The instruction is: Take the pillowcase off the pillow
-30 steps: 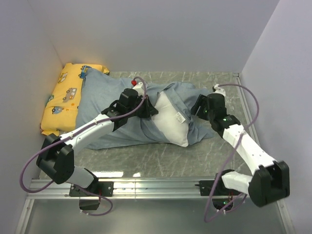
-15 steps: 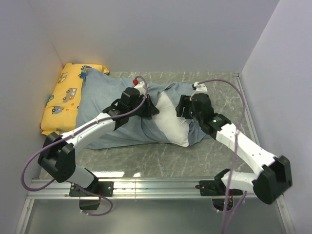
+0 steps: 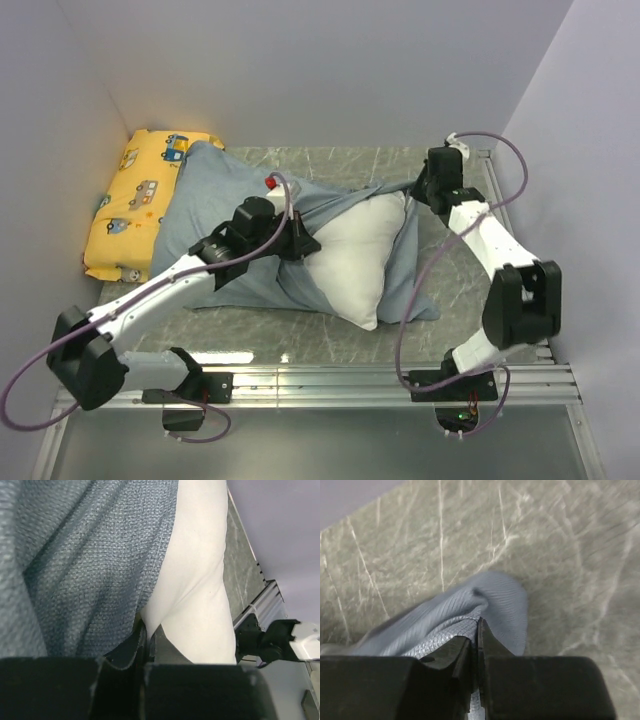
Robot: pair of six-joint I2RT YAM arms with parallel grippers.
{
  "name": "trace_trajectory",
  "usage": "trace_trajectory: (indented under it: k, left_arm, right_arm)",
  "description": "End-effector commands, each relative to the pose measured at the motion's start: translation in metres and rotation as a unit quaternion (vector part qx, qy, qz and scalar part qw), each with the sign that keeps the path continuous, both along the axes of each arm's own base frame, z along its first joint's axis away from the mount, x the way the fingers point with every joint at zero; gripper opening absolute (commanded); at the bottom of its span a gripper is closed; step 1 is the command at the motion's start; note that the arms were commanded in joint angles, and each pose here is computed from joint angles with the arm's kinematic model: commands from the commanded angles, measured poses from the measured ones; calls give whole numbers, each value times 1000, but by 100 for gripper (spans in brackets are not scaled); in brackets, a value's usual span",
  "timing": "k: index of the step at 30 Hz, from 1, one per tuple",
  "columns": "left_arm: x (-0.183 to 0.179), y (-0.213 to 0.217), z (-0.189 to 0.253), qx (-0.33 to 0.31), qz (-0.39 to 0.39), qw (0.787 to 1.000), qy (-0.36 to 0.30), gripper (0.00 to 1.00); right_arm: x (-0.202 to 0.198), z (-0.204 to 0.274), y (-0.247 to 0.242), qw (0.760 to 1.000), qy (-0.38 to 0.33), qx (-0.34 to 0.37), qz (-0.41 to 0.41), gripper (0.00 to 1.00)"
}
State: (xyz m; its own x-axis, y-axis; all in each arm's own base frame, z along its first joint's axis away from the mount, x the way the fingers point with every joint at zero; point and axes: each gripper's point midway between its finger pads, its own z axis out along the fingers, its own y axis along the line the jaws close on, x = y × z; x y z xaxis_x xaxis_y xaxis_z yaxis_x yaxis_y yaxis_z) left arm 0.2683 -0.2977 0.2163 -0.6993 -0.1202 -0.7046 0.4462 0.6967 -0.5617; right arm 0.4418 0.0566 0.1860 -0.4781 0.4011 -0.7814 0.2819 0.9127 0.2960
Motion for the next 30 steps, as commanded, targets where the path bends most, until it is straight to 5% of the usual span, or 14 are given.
trace_trajectory:
  k: [1,7,12,16,23,30]
  left_arm:
    - [-9,22,18,9,12,999,-30,0]
    - [-15,30,60,-38,24,996,-79,0]
    - [9,29,101,-90,83,986,-114,0]
    - [42,27,135,-127,136,972,-145,0]
    - [87,20,151,-155,158,965,-141,0]
    - [111,3,138,-156,151,969,-123,0]
  right_arm:
    - [26,-25,2,998,21,55,9,9]
    - [34,-84,51,977,71,171,103,6]
    - [19,-60,93,943,28,263,202,26]
    - [5,-15,105,922,-1,284,263,53]
    - [-5,8,29,971,-15,217,103,70]
    - [-33,71,1,978,-96,177,47,75]
